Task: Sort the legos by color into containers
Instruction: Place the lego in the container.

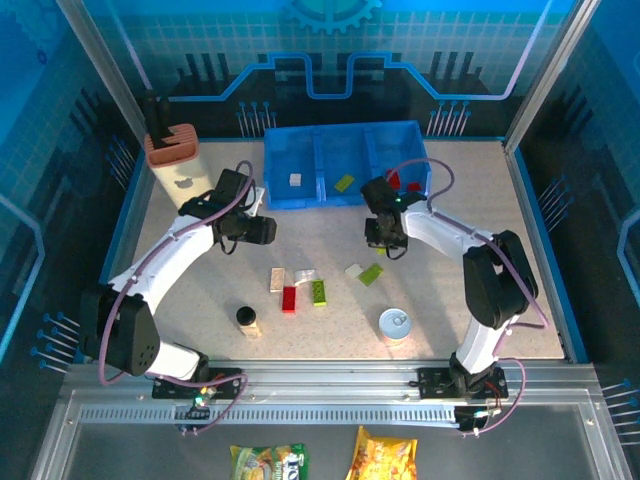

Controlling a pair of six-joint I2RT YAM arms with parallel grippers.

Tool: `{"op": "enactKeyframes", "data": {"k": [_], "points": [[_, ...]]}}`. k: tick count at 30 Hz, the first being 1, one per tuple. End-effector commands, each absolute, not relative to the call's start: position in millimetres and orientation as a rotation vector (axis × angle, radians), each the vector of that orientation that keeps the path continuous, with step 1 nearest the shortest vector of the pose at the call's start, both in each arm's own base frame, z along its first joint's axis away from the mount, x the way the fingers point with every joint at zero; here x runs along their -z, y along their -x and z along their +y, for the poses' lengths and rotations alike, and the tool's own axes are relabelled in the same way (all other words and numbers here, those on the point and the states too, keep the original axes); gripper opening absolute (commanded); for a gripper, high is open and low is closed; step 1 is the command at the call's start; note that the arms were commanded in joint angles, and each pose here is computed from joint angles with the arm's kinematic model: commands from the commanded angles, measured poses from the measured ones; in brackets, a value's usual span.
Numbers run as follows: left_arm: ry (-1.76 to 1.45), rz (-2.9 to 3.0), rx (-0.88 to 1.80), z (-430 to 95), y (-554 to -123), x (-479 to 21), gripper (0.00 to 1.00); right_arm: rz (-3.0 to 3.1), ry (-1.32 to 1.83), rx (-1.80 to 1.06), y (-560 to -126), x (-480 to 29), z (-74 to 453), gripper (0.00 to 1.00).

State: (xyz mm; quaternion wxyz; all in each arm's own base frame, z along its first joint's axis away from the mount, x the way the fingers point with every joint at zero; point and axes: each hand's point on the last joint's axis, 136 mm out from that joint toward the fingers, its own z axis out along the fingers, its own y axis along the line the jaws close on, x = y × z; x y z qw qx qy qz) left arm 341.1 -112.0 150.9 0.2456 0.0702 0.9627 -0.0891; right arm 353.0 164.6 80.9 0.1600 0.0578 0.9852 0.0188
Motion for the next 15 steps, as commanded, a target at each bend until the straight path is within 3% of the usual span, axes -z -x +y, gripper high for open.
{"op": "enactKeyframes", "data": {"k": [1, 15], "points": [[-0.212, 2.607, 0.239, -108.7, -338.9, -155.2, 0.59, 2.82, -0.109, -0.047, -362.0, -87.5, 176.1, 0.24], [-0.222, 2.597, 0.274, -113.2, -338.5, -158.1, 0.59, 2.685, 0.121, -0.129, -445.1, -114.8, 227.1, 0.24]]}}
